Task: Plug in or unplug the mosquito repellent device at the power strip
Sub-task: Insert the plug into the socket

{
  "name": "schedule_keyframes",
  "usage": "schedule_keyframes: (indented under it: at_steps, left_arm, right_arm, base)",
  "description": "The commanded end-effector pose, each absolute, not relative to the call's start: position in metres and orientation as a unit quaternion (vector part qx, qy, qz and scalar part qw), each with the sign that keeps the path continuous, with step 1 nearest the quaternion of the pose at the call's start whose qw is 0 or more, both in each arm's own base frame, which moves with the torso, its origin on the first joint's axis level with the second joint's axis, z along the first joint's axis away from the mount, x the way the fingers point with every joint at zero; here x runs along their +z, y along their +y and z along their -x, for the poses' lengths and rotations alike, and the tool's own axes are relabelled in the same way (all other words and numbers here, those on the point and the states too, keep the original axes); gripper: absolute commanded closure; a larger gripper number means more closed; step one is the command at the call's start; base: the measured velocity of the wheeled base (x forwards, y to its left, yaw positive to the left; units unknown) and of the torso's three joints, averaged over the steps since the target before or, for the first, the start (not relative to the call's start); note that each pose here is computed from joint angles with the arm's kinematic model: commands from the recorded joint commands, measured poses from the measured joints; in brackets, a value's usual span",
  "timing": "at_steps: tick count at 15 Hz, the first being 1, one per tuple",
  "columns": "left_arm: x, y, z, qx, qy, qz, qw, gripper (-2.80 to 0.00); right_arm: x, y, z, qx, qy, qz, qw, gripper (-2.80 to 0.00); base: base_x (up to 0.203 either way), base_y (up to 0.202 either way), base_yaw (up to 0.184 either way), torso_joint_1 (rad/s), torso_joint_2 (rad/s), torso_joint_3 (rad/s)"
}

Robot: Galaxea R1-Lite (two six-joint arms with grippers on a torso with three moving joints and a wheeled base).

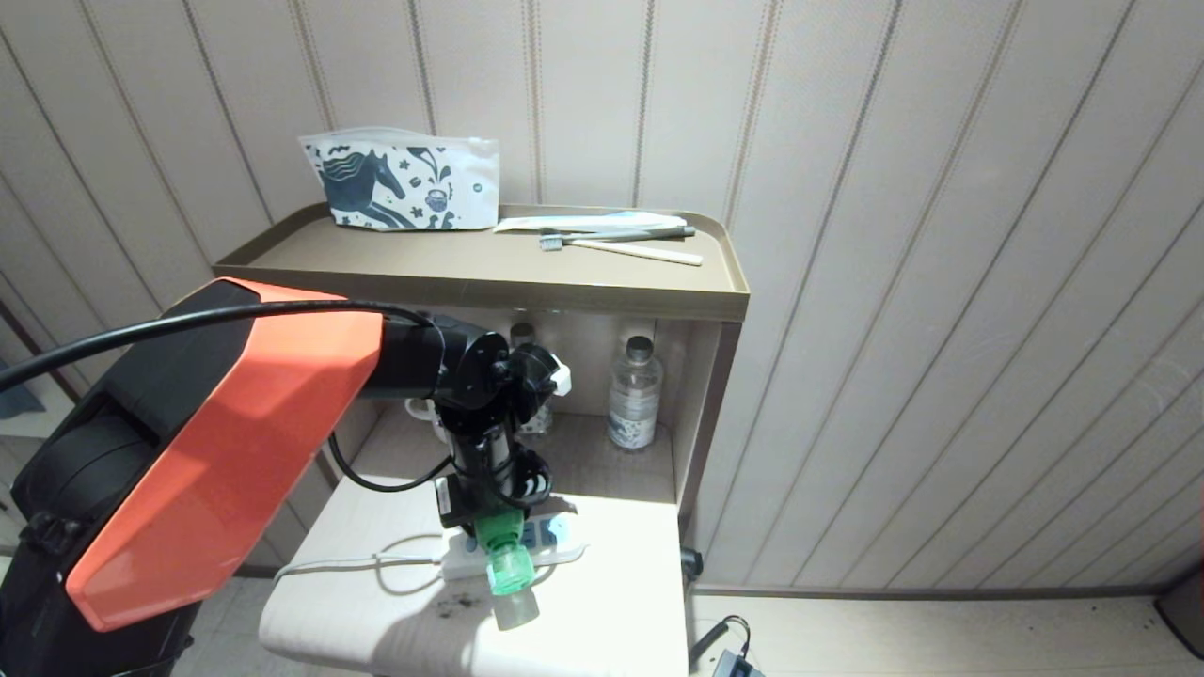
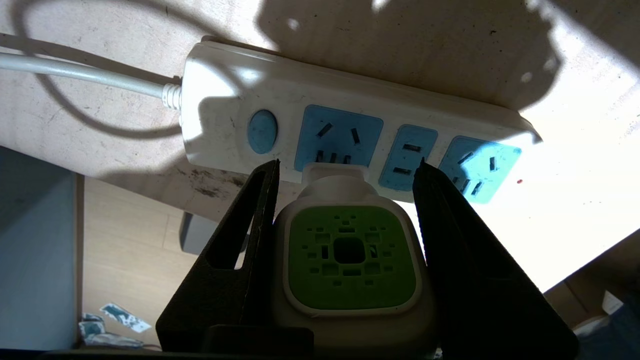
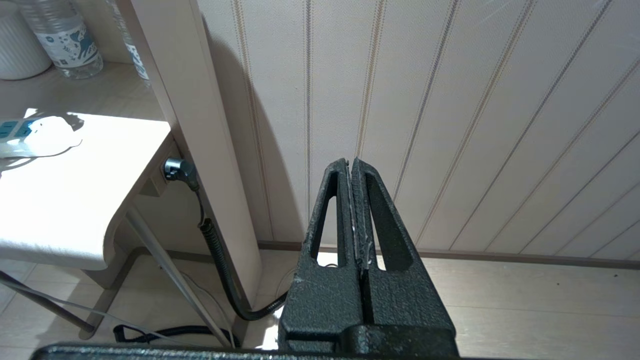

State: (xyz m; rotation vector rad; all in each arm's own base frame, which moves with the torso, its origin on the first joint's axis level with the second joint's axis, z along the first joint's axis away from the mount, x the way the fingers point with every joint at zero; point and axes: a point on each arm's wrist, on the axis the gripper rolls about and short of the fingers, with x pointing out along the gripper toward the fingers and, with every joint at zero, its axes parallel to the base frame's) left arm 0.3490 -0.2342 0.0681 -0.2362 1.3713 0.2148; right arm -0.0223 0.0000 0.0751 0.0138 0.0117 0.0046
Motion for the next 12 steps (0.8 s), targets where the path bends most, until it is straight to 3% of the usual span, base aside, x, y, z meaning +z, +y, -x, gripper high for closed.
schedule_keyframes:
  at_steps: [1, 12]
  left_arm:
    - [0.0597, -0.2324, -0.3514, 0.109, 0.636, 0.106, 0.757, 0.0]
    - [0.0509, -0.2306, -0.3521, 0.113, 0.64, 0.104, 0.753, 0.0]
  right_arm:
    - [0.075, 0.0001, 0.0223, 0.003, 0.006, -0.007, 1.0, 0.0]
    - [0.075, 0.0, 0.0223, 0.002, 0.006, -0.007, 1.0, 0.0]
  base:
    - [0.0, 0.0, 0.0, 0.0, 0.0, 0.0]
    - [0.0, 0.0, 0.0, 0.0, 0.0, 0.0]
